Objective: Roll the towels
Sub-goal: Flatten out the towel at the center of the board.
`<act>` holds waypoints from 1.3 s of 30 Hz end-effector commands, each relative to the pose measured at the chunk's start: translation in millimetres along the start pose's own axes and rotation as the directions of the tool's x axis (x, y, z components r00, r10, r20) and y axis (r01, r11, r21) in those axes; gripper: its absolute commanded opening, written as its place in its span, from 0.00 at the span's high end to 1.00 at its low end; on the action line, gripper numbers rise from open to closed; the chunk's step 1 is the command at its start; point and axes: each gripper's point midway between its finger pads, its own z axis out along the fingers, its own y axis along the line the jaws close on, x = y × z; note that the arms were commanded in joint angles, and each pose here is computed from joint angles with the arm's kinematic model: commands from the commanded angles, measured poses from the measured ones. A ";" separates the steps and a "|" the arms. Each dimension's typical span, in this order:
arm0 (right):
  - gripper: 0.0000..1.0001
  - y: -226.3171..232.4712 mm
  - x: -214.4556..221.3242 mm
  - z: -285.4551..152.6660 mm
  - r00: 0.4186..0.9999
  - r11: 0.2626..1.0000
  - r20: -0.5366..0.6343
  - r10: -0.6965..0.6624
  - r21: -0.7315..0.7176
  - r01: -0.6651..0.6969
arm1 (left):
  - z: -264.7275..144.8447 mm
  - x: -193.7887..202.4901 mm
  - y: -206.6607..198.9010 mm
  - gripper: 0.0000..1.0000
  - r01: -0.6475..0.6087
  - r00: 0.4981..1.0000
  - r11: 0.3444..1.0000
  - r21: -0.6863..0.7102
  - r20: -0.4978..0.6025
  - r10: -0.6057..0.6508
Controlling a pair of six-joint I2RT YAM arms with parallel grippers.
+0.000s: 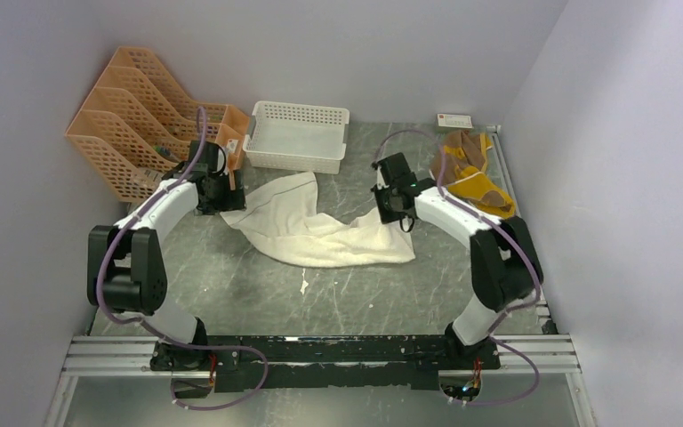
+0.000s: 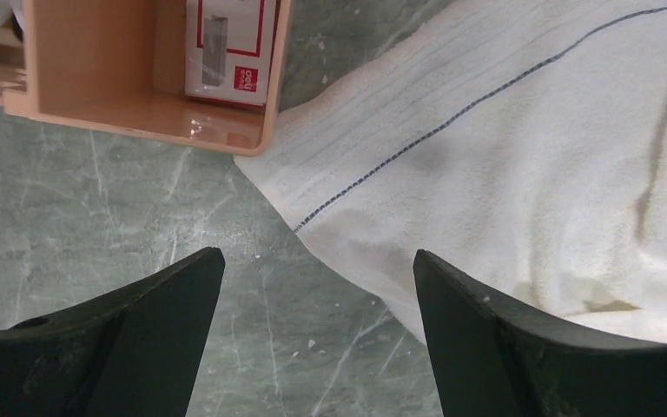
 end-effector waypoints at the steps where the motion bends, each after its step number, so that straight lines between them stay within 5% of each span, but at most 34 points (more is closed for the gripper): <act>1: 1.00 -32.6 -56.1 -64.8 0.975 0.983 0.219 0.037 0.168 -0.075 | 16.3 12.5 12.4 0.07 0.033 0.998 0.998 -0.052 -0.055 -0.035; 6: 1.00 -52.7 -65.2 -92.2 0.945 0.963 0.314 0.089 0.215 -0.162 | 28.1 20.2 15.7 0.08 0.057 0.993 0.996 -0.070 -0.097 -0.063; 15: 1.00 -53.2 -52.0 -87.3 0.951 0.965 0.289 0.106 0.203 -0.169 | 49.4 49.3 4.1 0.12 0.157 0.973 0.982 -0.101 -0.155 -0.171; 26: 1.00 -47.8 -42.1 -84.1 0.955 0.972 0.275 0.110 0.172 -0.162 | 70.1 51.0 17.9 0.42 0.303 0.946 0.924 -0.234 -0.047 -0.322; 33: 1.00 -48.0 -42.5 -87.3 0.952 0.972 0.284 0.110 0.171 -0.164 | 81.6 47.4 20.2 0.49 0.327 0.939 0.911 -0.252 -0.023 -0.344; 36: 1.00 -47.9 -42.6 -88.5 0.952 0.971 0.285 0.112 0.170 -0.166 | 87.8 49.4 20.8 0.60 0.332 0.937 0.908 -0.255 -0.019 -0.348; 39: 1.00 -49.3 -42.1 -90.9 0.948 0.968 0.296 0.118 0.177 -0.176 | 93.8 50.5 21.1 0.92 0.324 0.940 0.911 -0.256 -0.025 -0.341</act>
